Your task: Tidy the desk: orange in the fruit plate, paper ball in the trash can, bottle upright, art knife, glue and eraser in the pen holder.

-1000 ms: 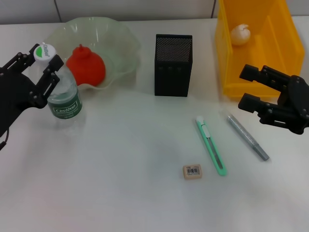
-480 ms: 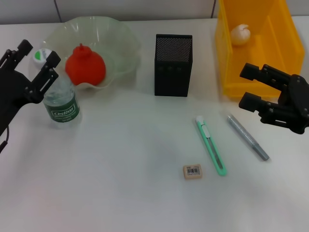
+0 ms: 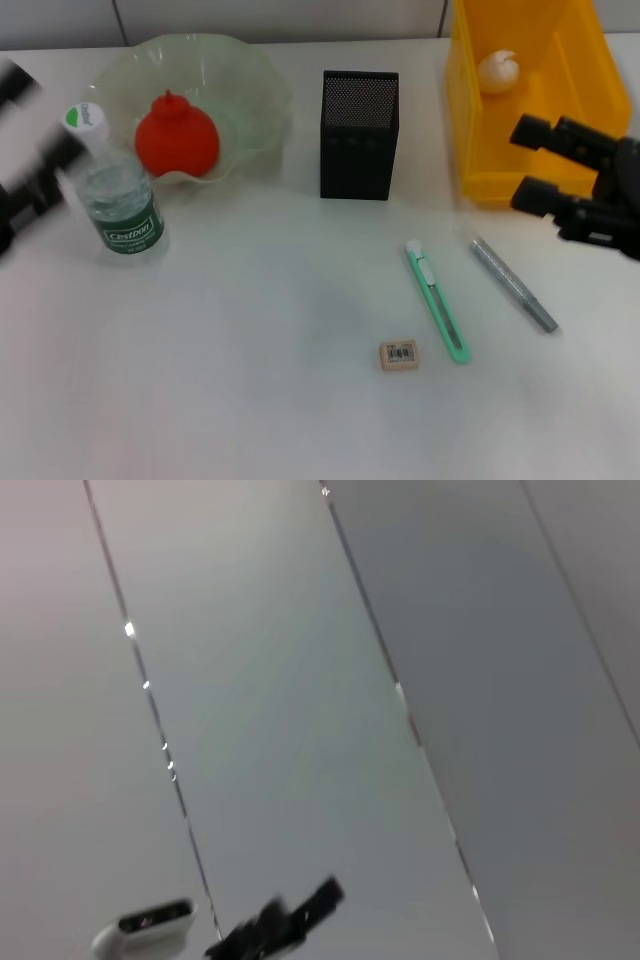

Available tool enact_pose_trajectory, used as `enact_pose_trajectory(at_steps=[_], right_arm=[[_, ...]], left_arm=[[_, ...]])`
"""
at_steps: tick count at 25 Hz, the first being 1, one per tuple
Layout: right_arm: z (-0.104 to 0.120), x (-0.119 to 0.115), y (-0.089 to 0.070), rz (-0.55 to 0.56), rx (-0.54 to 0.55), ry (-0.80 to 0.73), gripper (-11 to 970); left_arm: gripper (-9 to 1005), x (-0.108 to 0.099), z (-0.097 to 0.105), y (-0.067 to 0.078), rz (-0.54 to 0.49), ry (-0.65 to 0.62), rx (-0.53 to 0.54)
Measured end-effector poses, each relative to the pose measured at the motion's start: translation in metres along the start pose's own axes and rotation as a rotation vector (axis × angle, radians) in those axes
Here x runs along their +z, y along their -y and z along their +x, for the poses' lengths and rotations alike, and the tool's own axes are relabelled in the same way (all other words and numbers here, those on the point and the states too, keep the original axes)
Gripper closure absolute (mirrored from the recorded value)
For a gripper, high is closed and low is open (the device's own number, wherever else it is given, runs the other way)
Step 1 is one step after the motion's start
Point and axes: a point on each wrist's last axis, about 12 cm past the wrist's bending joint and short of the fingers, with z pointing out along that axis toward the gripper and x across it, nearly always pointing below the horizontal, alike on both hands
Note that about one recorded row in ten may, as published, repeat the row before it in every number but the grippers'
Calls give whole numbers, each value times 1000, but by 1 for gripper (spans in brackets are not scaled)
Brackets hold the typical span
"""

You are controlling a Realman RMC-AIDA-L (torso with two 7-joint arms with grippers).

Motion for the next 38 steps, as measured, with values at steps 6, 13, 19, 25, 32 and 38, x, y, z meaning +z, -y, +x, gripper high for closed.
enact_pose_trajectory(at_steps=[6, 13, 19, 25, 32, 38], right_arm=[[-68, -3, 14, 14, 67, -260, 107], [-133, 56, 8, 304, 167, -910, 106], [-133, 113, 12, 454, 185, -1181, 108], [-91, 169, 28, 510, 123, -1324, 110], [-48, 188, 38, 531, 92, -1369, 113], [-20, 194, 46, 534, 99, -1346, 115]], left_arm=[[196, 3, 4, -4, 230, -284, -105], [196, 12, 17, -8, 263, -439, -161], [197, 17, 23, -12, 232, -476, -174], [197, 22, 27, -15, 215, -492, -177], [198, 20, 31, -14, 188, -498, -183], [198, 20, 33, -13, 176, -504, -184]])
